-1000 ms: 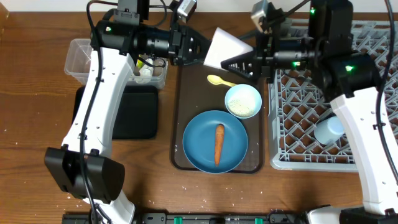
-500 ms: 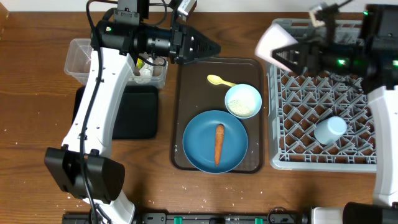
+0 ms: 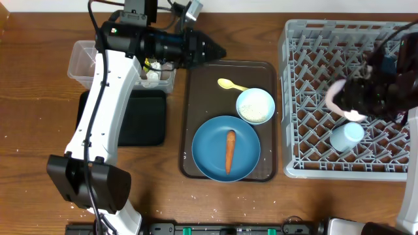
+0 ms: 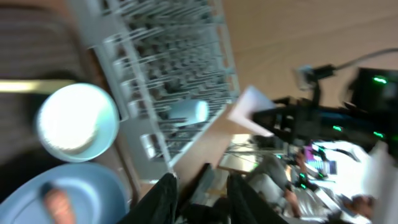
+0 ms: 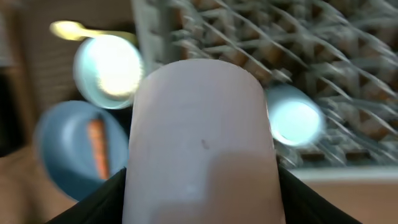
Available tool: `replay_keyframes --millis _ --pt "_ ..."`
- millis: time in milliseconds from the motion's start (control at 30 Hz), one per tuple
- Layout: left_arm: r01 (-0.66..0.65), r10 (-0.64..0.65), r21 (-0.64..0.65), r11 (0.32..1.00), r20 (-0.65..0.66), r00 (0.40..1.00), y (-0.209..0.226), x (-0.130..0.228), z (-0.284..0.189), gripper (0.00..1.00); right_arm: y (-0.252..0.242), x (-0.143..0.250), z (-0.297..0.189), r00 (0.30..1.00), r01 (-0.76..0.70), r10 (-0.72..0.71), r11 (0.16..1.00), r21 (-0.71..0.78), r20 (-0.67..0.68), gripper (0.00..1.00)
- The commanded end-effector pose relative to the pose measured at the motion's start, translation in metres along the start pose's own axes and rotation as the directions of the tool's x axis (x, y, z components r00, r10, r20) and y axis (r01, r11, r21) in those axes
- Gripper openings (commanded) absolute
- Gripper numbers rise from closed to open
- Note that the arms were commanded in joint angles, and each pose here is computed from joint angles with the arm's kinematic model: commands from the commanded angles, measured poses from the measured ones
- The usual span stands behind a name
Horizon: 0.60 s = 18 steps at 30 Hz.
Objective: Sort waste into correct bins and load items into the dishwasher rack
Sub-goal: 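Lower the pink cup upside down into the rack beside the blue cup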
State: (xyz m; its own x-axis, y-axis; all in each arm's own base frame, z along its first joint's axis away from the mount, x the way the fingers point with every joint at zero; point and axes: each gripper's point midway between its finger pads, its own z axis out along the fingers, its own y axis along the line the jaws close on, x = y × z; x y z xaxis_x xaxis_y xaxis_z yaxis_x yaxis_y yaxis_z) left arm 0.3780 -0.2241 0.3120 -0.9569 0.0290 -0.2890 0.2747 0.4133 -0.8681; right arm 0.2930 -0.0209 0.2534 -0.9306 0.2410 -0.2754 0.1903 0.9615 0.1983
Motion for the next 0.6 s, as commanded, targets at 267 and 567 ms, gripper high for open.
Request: replay_keyframes --millis 267,567 --pt "0.03 -0.034 -0.267 0.963 -0.008 0.999 0.047 0.014 -0.009 0.29 -0.026 0.025 0.023 0.973 -0.051 0.083 0.988 0.149 -0.216 0.44" --pt "0.028 -0.032 -0.267 0.963 -0.01 0.999 0.047 0.014 -0.009 0.3 -0.008 0.035 0.058 0.925 0.042 0.02 0.987 0.153 -0.38 0.47"
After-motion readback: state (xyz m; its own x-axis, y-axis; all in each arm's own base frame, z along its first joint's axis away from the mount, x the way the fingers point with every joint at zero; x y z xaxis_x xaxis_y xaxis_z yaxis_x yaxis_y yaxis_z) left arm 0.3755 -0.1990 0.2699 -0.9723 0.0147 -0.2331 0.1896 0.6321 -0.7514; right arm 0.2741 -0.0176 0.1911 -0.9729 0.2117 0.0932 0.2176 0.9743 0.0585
